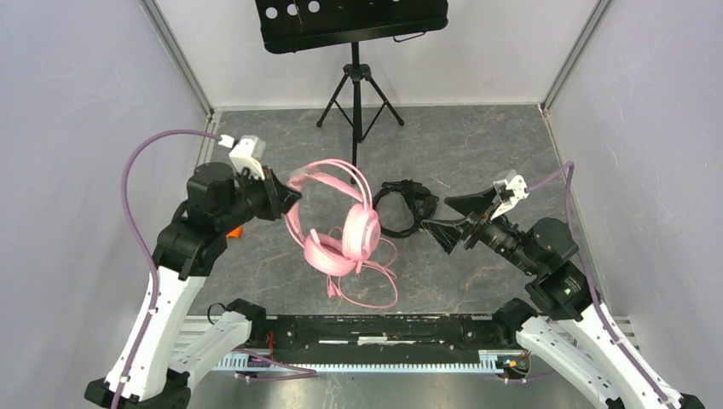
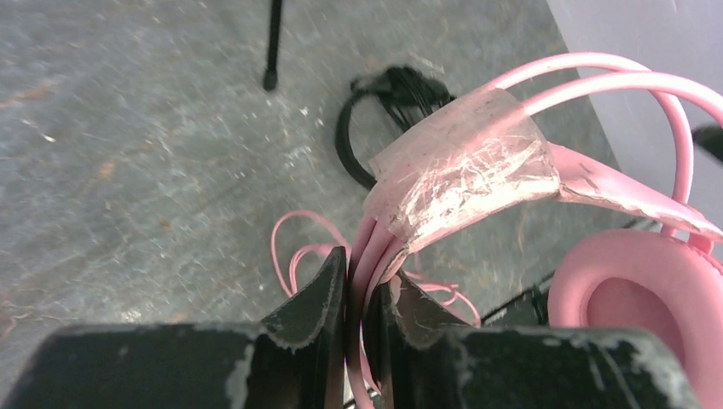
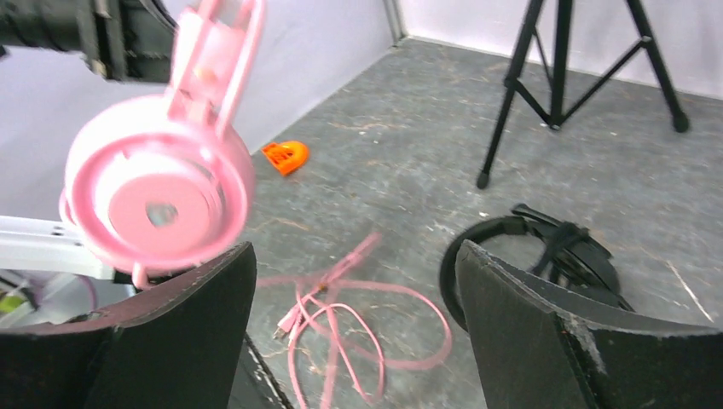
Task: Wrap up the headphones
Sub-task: Pick up the headphones from the center of the board.
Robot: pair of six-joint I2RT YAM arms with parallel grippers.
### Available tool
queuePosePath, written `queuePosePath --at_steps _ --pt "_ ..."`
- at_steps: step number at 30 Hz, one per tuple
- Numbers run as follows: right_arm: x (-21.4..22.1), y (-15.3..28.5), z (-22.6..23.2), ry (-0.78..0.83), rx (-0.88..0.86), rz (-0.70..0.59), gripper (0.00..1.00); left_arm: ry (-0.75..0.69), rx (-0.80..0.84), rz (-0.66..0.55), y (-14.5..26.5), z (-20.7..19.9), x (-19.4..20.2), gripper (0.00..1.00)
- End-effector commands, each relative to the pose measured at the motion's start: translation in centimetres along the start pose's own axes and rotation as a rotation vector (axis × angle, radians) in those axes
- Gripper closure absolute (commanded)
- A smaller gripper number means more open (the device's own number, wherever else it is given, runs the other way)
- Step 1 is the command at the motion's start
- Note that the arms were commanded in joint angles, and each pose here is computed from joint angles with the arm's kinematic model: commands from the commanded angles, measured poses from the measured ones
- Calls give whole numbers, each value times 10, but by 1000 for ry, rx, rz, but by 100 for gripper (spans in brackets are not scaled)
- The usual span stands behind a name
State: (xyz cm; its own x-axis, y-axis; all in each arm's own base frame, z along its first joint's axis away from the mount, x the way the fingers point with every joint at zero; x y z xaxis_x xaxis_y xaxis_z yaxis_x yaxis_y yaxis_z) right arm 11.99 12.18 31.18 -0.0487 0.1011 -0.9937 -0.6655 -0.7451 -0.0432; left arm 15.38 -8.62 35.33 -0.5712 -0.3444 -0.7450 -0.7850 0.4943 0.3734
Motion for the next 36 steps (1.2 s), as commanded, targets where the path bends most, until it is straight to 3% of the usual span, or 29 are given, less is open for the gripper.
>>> queuePosePath --at_steps 1,5,12,22,29,36 --pt "-28 -10 14 -65 -128 -67 11 -46 85 72 -4 -8 15 98" --pt "-32 -17 17 -136 -152 -86 14 -65 12 46 -9 3 20 98" --pt "-12 -44 19 -220 -53 1 18 -39 -130 -51 -29 21 18 98" --pt "-9 -106 74 -144 83 106 19 -3 -287 -103 -37 37 18 98" --pt "24 -141 91 -131 229 270 21 11 -271 -109 -35 35 18 98" --pt "47 -159 104 -100 258 341 29 39 -197 -117 -32 28 20 98"
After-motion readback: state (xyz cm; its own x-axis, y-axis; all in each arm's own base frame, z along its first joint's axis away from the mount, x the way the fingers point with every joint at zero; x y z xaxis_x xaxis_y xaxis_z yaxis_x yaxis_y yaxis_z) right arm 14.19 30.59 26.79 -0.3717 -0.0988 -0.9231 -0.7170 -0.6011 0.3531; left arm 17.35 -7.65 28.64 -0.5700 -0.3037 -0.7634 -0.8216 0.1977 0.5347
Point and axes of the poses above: each gripper's point midway between its finger pads, its own y axis back along the fingers, its own z axis along the line the jaws close on, x = y × z, the point moved 9 cm from there along y, back along the fingers, and after that the axes turned 11 degrees about y, right-handed, at the moved point
